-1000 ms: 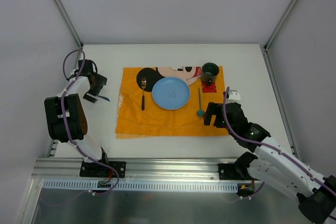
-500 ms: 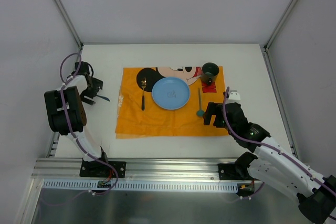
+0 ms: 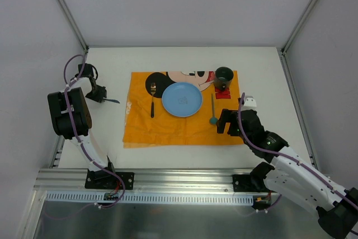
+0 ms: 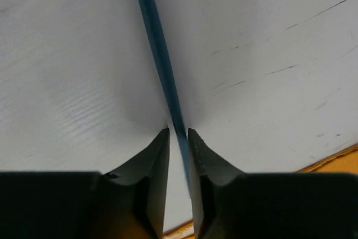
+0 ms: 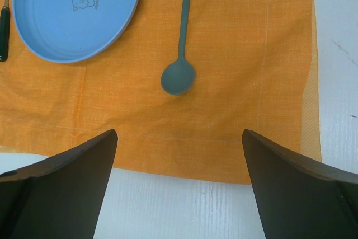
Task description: Set the dinner table for one person
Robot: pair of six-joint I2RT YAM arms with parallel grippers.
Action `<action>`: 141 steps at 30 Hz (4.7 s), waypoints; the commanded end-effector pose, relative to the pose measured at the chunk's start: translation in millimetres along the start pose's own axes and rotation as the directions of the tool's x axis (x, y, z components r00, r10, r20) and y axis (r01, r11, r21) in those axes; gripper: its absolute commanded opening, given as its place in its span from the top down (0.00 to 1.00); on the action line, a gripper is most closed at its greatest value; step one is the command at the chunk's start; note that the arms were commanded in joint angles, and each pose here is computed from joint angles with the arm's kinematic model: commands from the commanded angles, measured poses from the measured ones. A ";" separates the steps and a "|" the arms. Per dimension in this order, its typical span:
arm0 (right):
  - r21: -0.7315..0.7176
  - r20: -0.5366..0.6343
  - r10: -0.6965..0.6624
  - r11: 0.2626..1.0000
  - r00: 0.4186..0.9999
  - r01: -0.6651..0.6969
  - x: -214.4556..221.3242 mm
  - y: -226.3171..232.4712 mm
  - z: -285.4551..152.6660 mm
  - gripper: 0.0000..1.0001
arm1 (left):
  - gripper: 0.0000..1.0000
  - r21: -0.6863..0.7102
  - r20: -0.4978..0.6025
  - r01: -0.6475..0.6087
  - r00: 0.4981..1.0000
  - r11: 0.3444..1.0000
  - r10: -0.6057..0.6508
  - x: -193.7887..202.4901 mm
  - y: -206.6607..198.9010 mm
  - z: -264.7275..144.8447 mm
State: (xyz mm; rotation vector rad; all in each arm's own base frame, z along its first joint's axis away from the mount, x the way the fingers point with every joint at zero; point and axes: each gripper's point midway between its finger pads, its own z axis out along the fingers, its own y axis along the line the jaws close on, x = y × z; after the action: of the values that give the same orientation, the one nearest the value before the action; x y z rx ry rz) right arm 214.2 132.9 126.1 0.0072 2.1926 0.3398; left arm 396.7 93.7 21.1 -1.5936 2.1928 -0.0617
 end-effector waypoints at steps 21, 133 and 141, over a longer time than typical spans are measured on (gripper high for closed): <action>-0.010 0.050 0.021 1.000 0.999 -0.020 -15.5 3.0 -4.9 0.01 | 1.00 0.057 -0.005 -0.066 0.998 0.996 0.066 6.1 -10.4 -22.3; -0.053 0.177 0.094 0.995 0.980 -0.086 -35.6 -12.7 -62.0 0.01 | 1.00 0.047 -0.250 -0.508 0.828 0.860 0.502 40.3 -44.1 -58.5; -0.054 0.155 0.088 0.995 0.984 -0.081 -39.3 -6.9 -61.5 0.00 | 1.00 0.178 0.004 -0.608 0.787 0.774 0.617 49.1 -71.5 -159.5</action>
State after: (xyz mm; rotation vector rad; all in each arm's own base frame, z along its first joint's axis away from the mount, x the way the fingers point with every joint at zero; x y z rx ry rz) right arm 188.6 102.8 173.2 0.0931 2.0554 0.3952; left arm 398.7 -12.4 111.6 -0.8143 2.7027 -0.1128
